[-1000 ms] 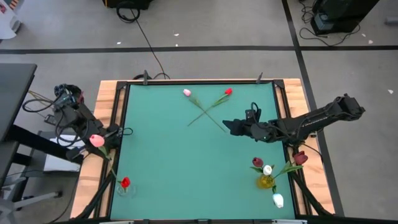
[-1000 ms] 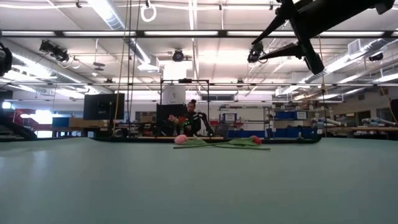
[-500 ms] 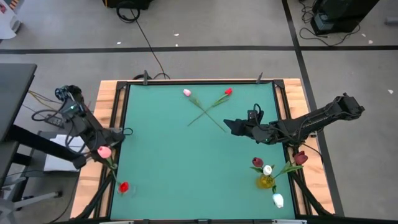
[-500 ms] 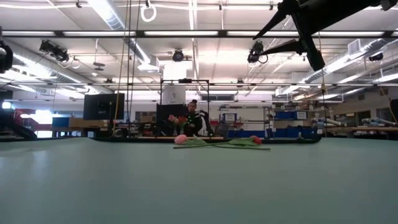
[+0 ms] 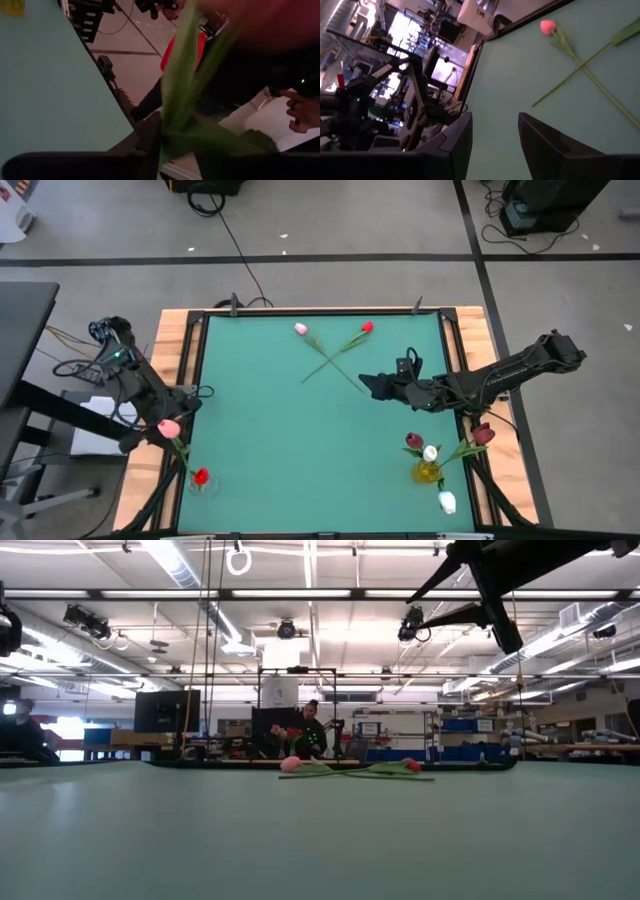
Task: Sort flowers into vase by color
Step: Put the right pink tulip into the transparent flower vase
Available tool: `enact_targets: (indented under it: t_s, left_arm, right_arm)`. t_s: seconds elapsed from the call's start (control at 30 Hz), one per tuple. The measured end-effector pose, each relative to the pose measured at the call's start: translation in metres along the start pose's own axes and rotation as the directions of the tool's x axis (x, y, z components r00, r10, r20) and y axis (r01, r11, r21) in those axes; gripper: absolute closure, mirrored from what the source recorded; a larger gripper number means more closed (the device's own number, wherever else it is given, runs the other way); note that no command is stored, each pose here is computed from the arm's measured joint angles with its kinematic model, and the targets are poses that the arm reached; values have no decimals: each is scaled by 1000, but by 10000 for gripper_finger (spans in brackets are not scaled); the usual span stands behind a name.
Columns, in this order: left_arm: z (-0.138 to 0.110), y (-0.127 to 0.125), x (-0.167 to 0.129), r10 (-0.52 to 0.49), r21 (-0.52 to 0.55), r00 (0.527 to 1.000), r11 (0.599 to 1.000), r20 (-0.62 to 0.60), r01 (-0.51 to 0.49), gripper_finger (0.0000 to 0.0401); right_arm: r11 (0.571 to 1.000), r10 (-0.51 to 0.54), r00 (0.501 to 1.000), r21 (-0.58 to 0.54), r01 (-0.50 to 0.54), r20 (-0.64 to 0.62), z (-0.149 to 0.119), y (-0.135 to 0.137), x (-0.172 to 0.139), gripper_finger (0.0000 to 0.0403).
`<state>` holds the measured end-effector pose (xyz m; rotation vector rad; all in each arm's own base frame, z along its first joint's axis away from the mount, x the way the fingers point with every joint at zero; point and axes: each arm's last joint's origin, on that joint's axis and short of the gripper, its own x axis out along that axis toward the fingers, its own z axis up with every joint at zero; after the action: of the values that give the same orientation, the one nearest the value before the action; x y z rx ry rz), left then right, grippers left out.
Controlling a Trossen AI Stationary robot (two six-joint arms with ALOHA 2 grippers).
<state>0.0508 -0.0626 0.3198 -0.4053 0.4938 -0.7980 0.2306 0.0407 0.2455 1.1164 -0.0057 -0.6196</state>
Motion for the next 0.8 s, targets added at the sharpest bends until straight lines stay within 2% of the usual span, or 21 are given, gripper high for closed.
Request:
enact_targets:
  t_s: [0.2, 0.4, 0.6, 0.8]
  left_arm:
    - [-1, -3, 0, -77, -131, 996, 989, -38, 72, 236]
    - [-2, -4, -1, -128, -223, 989, 969, -69, 110, 214]
    - [-4, -3, -1, -128, -339, 987, 937, -98, 88, 214]
    - [-13, 3, -2, -74, -445, 978, 895, -197, -22, 213]
  right_arm:
    - [1000, 6, 1000, -1, -6, -24, -1, 0, 0, 236]
    - [1000, 7, 1000, -1, -7, -25, -1, 0, 0, 236]
    - [1000, 9, 999, -1, -9, -33, -1, 0, 0, 236]
    - [1000, 11, 999, 0, -11, -41, -2, 1, -1, 236]
